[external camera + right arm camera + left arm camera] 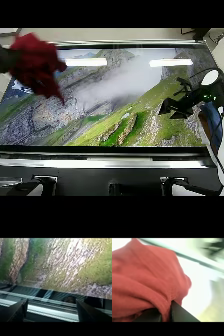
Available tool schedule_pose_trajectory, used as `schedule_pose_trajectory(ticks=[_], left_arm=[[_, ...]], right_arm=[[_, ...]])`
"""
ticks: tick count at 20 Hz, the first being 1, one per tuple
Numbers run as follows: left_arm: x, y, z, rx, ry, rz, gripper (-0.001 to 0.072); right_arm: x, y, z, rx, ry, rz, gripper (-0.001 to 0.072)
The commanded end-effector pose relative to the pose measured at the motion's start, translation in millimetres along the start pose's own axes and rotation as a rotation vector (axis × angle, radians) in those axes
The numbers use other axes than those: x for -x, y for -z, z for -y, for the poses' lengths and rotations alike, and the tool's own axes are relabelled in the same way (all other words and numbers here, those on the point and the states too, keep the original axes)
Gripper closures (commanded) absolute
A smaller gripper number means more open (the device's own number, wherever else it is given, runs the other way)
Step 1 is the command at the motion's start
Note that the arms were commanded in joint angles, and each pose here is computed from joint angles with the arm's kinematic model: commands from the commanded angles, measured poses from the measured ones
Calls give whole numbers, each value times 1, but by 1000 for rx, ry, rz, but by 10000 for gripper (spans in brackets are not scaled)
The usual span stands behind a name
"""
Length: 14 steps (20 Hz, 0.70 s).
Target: Fold the clothes and pants, and hang the long-sleeved shirts on hangers.
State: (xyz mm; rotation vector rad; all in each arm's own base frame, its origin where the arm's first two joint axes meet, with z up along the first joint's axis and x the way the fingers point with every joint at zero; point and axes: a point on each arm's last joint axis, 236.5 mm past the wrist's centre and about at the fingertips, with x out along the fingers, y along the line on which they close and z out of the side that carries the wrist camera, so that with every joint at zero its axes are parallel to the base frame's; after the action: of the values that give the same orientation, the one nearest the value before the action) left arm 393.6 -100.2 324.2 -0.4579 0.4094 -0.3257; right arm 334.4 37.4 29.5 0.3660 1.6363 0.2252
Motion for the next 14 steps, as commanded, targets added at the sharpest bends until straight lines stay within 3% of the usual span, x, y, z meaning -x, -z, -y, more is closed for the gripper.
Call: schedule_pose_trajectory(ticks=[1, 4, 8, 11, 12, 13, 14], left_arm=[[21, 64, 121, -31, 284, -70, 685], [-9, 193, 153, -69, 362, -339, 685], [-48, 356, 101, 15, 164, -715, 684], [-82, 410, 61, 87, 27, -848, 677], [-93, 410, 58, 129, 19, -861, 537], [-104, 398, 57, 171, 25, -856, 89], [-112, 378, 53, 202, 26, -839, -7]], right_arm=[[0, 13, -1, -4, -3, -54, 41], [1, 23, -1, -10, -4, -98, 41], [1, 24, -1, -45, -2, -101, 41], [1, 17, -2, -66, -6, -72, 41], [0, 15, -4, -65, -13, -62, 41], [0, 14, -5, -64, -16, -58, 41], [-2, 16, -7, -61, -29, -67, 39]])
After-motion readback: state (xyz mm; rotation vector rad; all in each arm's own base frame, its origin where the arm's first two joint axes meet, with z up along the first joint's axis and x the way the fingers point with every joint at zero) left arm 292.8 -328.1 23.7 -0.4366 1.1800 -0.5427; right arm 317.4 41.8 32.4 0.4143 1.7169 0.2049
